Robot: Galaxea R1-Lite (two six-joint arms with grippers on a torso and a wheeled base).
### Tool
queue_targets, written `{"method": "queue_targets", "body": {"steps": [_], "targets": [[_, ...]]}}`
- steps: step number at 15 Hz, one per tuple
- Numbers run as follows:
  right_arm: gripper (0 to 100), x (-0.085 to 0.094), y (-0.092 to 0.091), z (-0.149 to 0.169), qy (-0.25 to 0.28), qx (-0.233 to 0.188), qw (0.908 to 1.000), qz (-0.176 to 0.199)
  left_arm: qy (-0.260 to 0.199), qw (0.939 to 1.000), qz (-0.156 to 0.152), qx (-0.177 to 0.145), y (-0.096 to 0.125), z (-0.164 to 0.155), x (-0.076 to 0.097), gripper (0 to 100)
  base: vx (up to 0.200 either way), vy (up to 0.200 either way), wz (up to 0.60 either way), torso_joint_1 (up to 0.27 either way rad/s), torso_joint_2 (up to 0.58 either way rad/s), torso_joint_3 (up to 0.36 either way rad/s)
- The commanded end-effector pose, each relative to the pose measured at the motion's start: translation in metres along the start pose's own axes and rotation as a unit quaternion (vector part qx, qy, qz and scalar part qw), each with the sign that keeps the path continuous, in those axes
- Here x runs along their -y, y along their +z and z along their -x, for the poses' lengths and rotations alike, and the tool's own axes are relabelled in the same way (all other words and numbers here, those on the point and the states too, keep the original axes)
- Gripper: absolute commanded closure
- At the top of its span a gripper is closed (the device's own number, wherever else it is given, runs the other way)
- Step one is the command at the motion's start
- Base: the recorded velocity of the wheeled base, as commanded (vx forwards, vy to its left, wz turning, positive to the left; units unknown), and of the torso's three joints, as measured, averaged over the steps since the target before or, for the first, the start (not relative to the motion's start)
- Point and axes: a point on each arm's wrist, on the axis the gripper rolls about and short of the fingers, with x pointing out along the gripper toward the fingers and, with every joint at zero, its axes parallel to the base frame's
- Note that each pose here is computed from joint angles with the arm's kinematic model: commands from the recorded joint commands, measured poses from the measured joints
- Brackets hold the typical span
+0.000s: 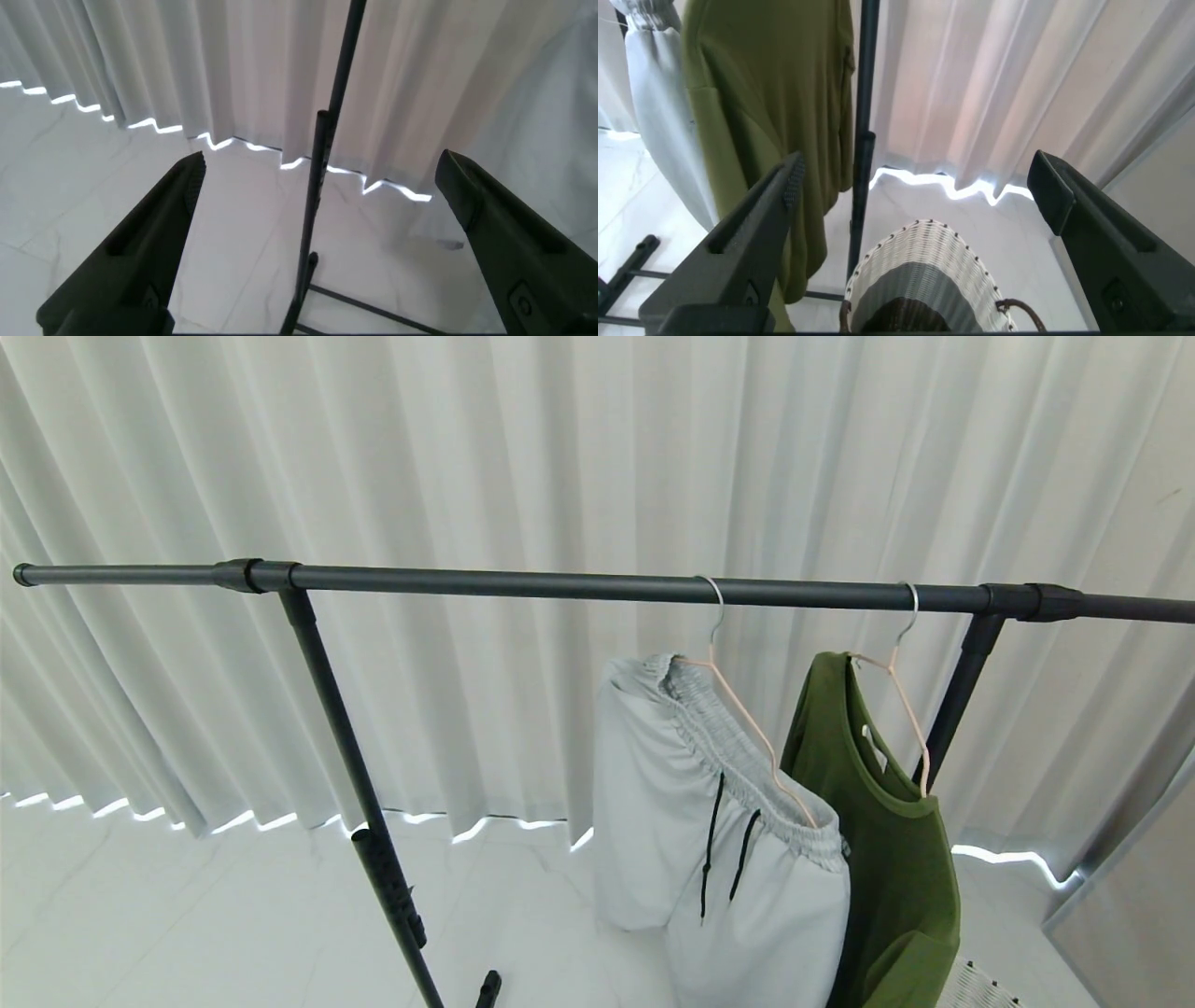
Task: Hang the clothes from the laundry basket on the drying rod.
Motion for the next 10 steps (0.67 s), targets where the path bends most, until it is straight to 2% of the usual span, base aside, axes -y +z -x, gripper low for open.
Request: {"method": "queue_targets", "body": {"steps": [1,3,10], "targets": [[0,0.0,0.0001,-0.0001,0.001,0.0,1.0,0.0,0.009,1.0,0.002,-0.002,0.0001,-0.0004,-0.0003,0,0.0,0.0,0.0,0.0,0.0,0.0],[0,0.0,0.0001,-0.0001,0.001,0.0,1.0,0.0,0.028,0.9996,0.005,-0.001,0.0002,-0.0003,-0.0011,0,0.0,0.0,0.0,0.0,0.0,0.0],[0,0.0,0.0001,-0.0001,0.001,0.0,1.0,0.0,0.027,0.9996,0.006,0.0,0.0001,-0.0002,-0.0011,0,0.0,0.0,0.0,0.0,0.0,0.0]]}}
